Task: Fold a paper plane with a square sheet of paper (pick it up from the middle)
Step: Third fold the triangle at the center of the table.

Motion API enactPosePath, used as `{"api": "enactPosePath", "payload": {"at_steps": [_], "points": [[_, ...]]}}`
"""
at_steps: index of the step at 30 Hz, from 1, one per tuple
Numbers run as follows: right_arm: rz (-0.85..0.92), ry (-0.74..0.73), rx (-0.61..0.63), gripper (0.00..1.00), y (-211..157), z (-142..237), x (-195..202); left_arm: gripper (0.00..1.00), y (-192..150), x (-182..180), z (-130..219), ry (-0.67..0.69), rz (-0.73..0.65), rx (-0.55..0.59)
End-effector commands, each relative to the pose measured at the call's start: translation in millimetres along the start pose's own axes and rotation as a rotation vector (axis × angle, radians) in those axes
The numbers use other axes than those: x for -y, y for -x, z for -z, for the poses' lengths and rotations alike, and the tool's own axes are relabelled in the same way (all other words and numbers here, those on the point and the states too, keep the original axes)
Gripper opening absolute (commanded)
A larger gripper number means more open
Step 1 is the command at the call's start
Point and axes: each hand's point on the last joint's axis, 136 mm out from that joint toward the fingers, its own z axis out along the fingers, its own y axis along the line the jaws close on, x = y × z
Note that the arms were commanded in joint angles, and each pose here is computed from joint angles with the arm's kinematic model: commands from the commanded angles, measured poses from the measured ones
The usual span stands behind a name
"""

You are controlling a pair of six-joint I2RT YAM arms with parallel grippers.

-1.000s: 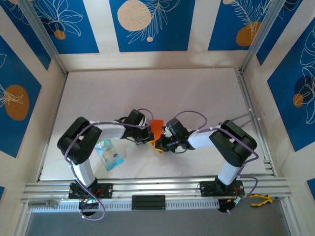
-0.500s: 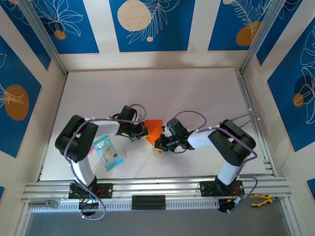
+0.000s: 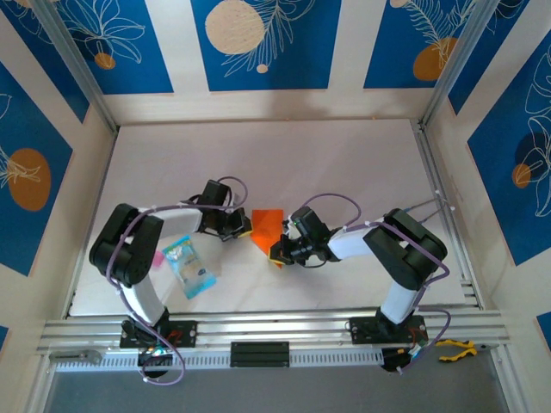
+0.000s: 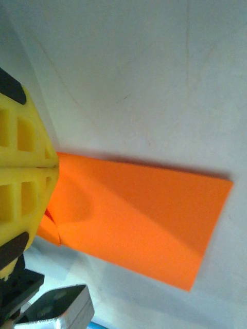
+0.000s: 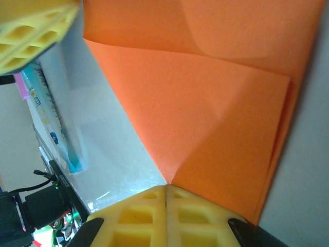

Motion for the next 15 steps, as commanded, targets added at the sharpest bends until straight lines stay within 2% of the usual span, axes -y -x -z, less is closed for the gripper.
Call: {"api": "enactPosePath", "payload": {"at_steps": [1, 5, 9, 15], "points": [[-0.074, -0.139, -0.083, 0.02, -24.1, -3.9, 43.7, 0.09, 10.6, 16.0, 18.5, -0.015, -0.036, 0.050], [-0.069, -0.138, -0.088, 0.02, -24.0, -3.9, 42.7, 0.10, 2.2, 32.2, 18.7, -0.060, -0.073, 0.043], [-0.069, -0.137, -0.084, 0.02, -22.5, -3.1, 41.8, 0.10, -17.4, 51.1, 6.9, -0.109, -0.124, -0.013], [-0.071, -0.133, -0.077, 0.02, -20.1, -2.5, 39.2, 0.09, -38.1, 45.0, -16.5, -0.090, -0.126, -0.083]]}}
